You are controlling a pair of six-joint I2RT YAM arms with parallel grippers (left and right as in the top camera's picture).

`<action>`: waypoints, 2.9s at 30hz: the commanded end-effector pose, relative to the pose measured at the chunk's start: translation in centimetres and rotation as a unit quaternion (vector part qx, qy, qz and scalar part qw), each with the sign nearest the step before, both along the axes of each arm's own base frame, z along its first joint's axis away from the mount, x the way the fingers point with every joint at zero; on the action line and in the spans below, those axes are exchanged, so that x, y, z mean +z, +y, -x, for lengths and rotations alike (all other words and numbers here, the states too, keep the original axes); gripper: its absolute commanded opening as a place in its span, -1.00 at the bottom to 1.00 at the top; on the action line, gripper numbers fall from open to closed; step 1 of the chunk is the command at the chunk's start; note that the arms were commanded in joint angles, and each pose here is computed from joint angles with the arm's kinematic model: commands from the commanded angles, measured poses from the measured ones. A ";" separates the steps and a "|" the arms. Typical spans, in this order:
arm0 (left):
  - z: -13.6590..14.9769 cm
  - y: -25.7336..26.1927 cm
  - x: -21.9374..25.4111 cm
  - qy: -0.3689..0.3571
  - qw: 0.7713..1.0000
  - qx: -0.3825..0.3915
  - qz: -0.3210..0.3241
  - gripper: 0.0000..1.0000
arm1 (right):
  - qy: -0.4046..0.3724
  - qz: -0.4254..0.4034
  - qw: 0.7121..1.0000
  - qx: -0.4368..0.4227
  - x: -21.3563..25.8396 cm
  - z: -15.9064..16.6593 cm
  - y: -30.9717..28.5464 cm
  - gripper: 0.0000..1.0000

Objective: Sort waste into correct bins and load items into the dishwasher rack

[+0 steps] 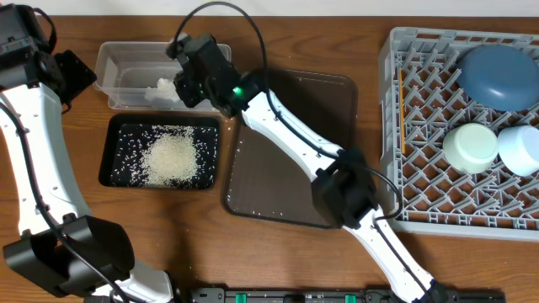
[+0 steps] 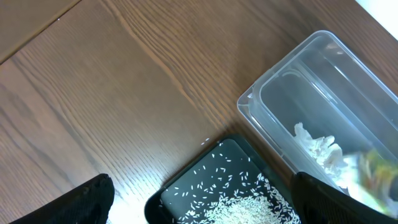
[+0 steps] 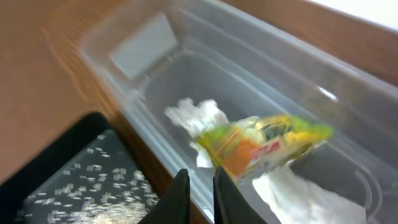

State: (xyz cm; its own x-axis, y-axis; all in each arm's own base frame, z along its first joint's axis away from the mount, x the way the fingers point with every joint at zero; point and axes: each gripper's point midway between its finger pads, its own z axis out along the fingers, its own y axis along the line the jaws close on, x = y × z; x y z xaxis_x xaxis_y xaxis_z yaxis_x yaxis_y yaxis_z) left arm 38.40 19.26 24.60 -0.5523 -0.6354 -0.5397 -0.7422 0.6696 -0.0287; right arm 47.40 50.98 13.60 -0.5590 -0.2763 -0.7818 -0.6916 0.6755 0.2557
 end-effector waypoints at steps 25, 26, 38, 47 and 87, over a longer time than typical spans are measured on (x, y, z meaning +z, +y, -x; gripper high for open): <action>0.2 0.3 0.3 0.000 1.000 0.006 -0.005 0.85 | 0.000 0.104 0.974 -0.200 15.3 -1.4 -21.0 0.98; 0.2 0.3 0.3 0.000 1.000 0.006 -0.005 0.85 | 0.009 0.114 0.970 -0.213 15.5 -1.4 -22.8 0.98; 0.2 0.3 0.3 0.000 1.000 0.006 -0.005 0.86 | 0.215 0.208 0.902 -0.312 12.7 4.3 -40.5 0.98; 0.2 0.3 0.3 0.000 1.000 0.006 -0.005 0.85 | 0.209 0.239 0.896 -0.311 15.2 8.2 -42.4 0.98; 0.2 0.3 0.3 0.000 1.000 0.006 -0.005 0.86 | 0.349 0.201 0.877 -0.263 7.7 17.5 -39.1 0.98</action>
State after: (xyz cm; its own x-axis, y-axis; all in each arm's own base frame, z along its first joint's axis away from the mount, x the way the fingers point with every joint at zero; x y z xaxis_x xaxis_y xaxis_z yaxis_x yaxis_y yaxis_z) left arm 38.40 19.26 24.60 -0.5526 -0.6351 -0.5397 -0.7420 0.6698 -0.0285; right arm 30.23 11.96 21.20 -0.9956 -0.0163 -0.0924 -0.0325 0.9836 0.1771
